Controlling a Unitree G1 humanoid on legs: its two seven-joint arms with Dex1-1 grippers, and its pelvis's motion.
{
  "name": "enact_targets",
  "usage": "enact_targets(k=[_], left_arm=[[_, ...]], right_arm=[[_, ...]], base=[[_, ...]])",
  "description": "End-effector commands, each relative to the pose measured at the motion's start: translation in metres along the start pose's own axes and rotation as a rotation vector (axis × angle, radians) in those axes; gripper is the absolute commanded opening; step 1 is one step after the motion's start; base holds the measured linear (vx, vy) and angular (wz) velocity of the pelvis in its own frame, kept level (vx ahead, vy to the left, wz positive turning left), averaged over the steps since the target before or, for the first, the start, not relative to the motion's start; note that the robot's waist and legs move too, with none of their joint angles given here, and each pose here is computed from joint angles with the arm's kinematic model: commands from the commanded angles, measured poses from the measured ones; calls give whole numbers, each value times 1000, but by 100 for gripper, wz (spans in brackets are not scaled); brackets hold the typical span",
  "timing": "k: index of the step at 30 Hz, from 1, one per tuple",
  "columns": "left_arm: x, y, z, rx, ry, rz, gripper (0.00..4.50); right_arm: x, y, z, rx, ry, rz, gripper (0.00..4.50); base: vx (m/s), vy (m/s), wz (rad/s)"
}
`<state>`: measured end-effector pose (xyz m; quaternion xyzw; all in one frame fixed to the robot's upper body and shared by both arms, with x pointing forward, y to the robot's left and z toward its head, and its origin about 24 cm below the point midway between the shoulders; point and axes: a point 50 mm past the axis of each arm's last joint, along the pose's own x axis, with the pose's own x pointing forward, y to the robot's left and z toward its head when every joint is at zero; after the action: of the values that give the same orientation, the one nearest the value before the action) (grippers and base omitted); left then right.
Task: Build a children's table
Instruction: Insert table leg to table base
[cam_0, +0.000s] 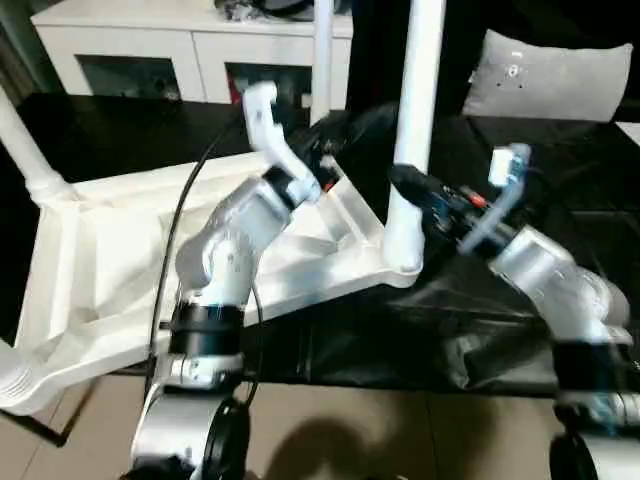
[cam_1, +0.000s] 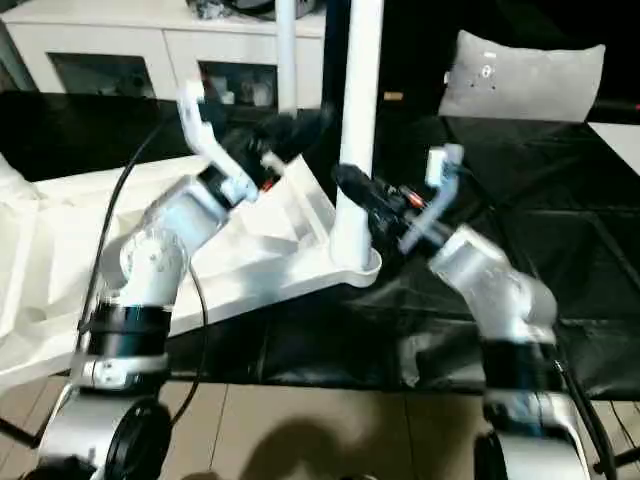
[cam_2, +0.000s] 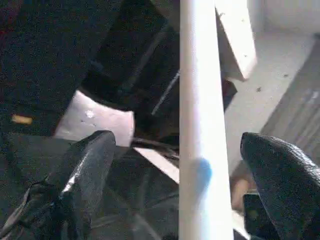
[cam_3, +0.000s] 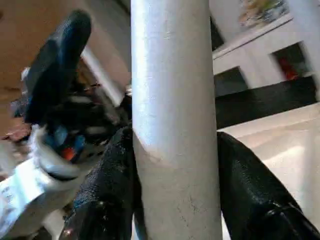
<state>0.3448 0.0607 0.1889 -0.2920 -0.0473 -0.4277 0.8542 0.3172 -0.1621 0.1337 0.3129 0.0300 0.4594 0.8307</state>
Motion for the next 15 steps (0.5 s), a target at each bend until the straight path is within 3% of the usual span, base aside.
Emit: enact_targets(k=[1, 8, 11, 12, 15], left_arm=[[4, -7, 0, -22, 14, -39, 450], [10, -14, -6, -114, 58, -69, 450], [12, -18, -7, -154, 72, -126, 450], [11, -27, -7, -185, 81, -224, 450], [11, -32, -6, -182, 82, -267, 450]], right_arm=[[2, 11, 6, -8, 4, 67, 184], [0, 26, 1, 2, 65, 168, 184], [-1, 29, -4, -9, 101, 195, 184], [-2, 32, -7, -7, 117, 228, 184], [-2, 34, -9, -13, 132, 236, 184]], base=[[0, 0, 0], [0, 0, 0], [0, 0, 0], [0, 0, 0], [0, 0, 0]])
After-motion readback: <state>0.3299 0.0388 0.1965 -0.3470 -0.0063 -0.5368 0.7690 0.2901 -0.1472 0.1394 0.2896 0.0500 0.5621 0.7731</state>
